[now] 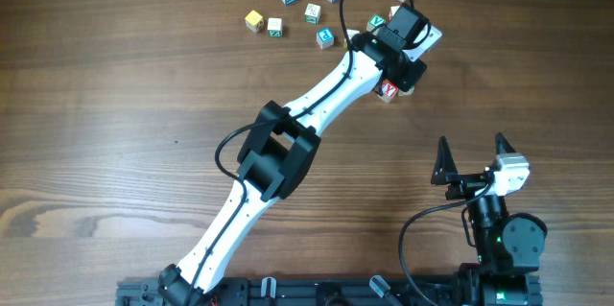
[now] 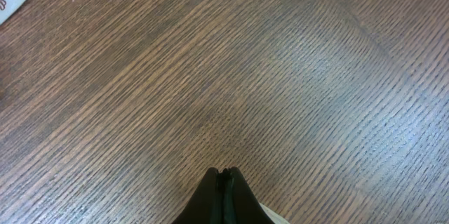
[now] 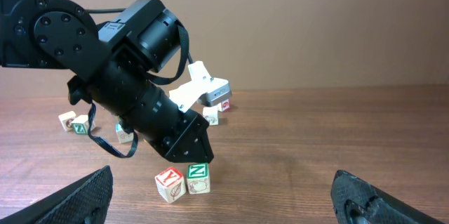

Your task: Form a circle

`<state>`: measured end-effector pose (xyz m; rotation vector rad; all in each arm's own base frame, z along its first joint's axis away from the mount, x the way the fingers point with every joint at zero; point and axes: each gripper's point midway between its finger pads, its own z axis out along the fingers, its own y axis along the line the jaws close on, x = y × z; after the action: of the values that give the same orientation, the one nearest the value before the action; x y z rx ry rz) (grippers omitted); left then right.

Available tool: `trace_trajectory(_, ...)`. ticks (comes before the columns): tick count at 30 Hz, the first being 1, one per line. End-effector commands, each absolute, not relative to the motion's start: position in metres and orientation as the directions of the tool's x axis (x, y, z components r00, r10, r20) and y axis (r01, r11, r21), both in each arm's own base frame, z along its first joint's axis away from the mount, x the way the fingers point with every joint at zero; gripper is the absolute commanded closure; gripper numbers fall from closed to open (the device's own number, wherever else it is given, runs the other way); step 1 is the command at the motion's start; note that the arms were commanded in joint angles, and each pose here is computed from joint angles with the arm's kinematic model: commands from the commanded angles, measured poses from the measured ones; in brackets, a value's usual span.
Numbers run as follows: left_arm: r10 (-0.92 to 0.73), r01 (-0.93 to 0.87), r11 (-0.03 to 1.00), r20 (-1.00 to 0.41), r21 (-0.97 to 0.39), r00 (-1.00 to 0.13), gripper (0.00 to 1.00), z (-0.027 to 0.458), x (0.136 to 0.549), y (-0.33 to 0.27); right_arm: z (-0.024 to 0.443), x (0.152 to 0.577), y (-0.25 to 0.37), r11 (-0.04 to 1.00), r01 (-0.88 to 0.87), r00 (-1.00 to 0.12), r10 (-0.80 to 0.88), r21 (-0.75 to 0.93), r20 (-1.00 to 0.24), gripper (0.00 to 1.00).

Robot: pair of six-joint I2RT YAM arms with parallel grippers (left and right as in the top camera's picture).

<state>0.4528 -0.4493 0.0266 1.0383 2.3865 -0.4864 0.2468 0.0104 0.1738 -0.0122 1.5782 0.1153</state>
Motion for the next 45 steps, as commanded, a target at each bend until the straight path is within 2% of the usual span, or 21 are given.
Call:
trace_trajectory(1,0.592,0.801,0.591,-0.623,-0.094,-0.510,0.96,0.063,0.453,-0.459,0.175,0.247,0.006,0.997,-0.060,-0.004,0.055,0.055,-0.998,0.00)
trace_trajectory(7,0.557,0.816,0.575,-0.700,-0.063,-0.446,0.94,0.079,0.466,-0.472,0.175,0.247,0.006,0.997,-0.060,-0.003,0.055,0.055,-0.999,0.00)
trace_trajectory(10,0.538,0.837,0.538,-0.726,-0.094,-0.428,0.95,0.086,0.461,-0.484,0.175,0.247,0.006,0.997,-0.060,-0.004,0.055,0.055,-0.998,0.00)
trace_trajectory(14,0.554,0.863,0.480,-0.708,-0.158,-0.438,0.96,0.083,0.440,-0.492,0.175,0.247,0.006,0.997,-0.060,-0.004,0.055,0.055,-0.998,0.00)
trace_trajectory(23,0.622,0.870,0.457,-0.633,-0.186,-0.462,0.96,0.067,0.407,-0.497,0.175,0.247,0.006,0.997,-0.060,-0.003,0.055,0.055,-0.999,0.00)
trace_trajectory(45,0.643,0.845,0.526,-0.604,-0.098,-0.471,0.96,0.059,0.419,-0.483,0.175,0.247,0.006,0.997,-0.060,-0.003,0.055,0.055,-0.999,0.00)
